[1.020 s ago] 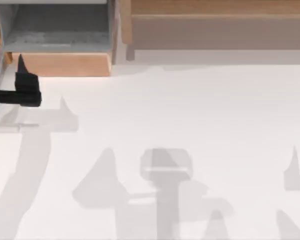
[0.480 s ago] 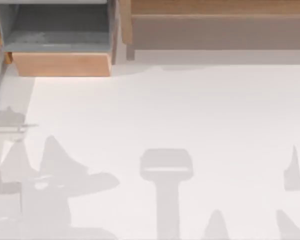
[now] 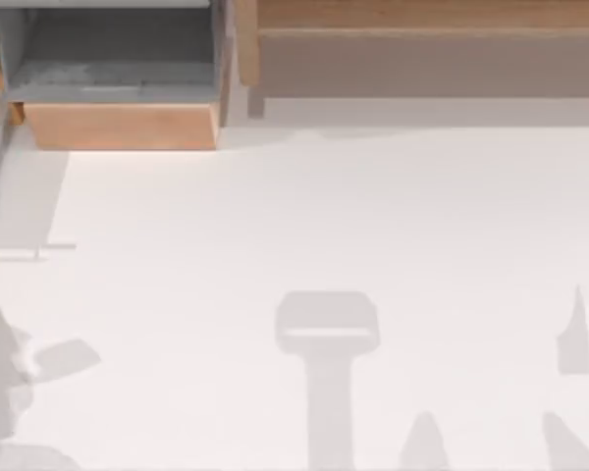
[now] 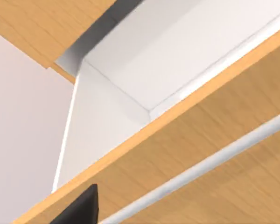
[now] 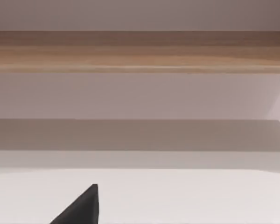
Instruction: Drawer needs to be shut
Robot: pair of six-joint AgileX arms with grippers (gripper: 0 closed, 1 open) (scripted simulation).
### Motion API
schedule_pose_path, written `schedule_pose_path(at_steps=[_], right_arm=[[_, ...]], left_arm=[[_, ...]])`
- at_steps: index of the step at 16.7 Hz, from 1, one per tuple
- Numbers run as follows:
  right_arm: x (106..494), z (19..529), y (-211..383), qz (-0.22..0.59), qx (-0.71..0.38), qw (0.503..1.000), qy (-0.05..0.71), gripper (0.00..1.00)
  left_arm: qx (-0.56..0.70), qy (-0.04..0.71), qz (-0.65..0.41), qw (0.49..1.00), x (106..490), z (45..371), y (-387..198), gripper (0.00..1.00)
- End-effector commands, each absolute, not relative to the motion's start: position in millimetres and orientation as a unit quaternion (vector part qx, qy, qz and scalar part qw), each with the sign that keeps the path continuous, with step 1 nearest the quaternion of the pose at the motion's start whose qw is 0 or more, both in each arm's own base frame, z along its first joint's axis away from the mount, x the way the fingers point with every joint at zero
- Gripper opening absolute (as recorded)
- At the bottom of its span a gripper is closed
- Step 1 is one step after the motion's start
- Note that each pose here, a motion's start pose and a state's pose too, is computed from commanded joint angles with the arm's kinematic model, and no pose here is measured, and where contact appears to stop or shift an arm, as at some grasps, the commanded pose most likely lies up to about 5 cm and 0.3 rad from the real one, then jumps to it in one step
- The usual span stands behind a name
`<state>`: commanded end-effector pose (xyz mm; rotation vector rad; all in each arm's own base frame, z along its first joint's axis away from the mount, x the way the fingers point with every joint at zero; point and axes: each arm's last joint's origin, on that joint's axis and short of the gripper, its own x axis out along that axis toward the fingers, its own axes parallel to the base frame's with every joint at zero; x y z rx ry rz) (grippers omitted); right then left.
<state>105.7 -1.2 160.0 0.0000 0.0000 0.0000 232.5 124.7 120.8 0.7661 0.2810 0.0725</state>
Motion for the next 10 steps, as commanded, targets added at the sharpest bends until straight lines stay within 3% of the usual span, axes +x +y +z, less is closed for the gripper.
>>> schedule_pose_path(at_steps=[10], right_arm=[[105.7,160.0,-1.2,0.0,0.0,1.0,0.0,1.0]], left_arm=[[0.55,0.104,0.001,0.829,217.5,85.1,171.0,1.0]])
